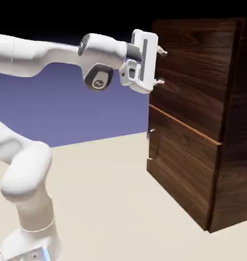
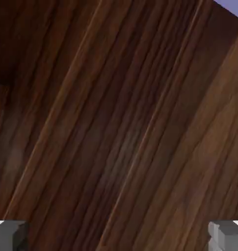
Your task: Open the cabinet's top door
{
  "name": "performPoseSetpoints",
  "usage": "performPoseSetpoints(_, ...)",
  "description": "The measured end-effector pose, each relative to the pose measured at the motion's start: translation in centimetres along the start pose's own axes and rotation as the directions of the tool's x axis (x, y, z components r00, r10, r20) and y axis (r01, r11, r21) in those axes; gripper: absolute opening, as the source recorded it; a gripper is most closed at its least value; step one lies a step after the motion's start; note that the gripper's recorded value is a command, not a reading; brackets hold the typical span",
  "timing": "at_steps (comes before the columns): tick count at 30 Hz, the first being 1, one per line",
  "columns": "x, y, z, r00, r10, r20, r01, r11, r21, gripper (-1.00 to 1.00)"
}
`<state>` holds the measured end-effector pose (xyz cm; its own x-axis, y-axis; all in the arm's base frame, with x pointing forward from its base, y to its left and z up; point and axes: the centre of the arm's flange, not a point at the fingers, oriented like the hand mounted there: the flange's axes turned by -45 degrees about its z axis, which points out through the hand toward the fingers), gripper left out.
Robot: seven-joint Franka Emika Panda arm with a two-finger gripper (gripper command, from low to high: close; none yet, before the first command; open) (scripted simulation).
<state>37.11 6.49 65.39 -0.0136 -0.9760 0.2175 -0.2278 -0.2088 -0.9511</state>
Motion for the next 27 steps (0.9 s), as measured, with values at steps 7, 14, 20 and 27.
performPoseSetpoints(7, -4.3, -3.0, -1.7, 0.900, 0.434, 0.027, -0.434, 0.892, 0.126, 0.00)
performPoseSetpoints(14, -9.9, -3.7, -1.7, 0.628, 0.766, 0.136, -0.777, 0.608, 0.162, 0.00)
performPoseSetpoints(20, -15.3, -2.2, -0.2, 0.295, 0.930, 0.218, -0.955, 0.277, 0.106, 0.00)
performPoseSetpoints(27, -21.6, 2.0, 3.2, -0.151, 0.962, 0.227, -0.988, -0.153, -0.007, 0.00)
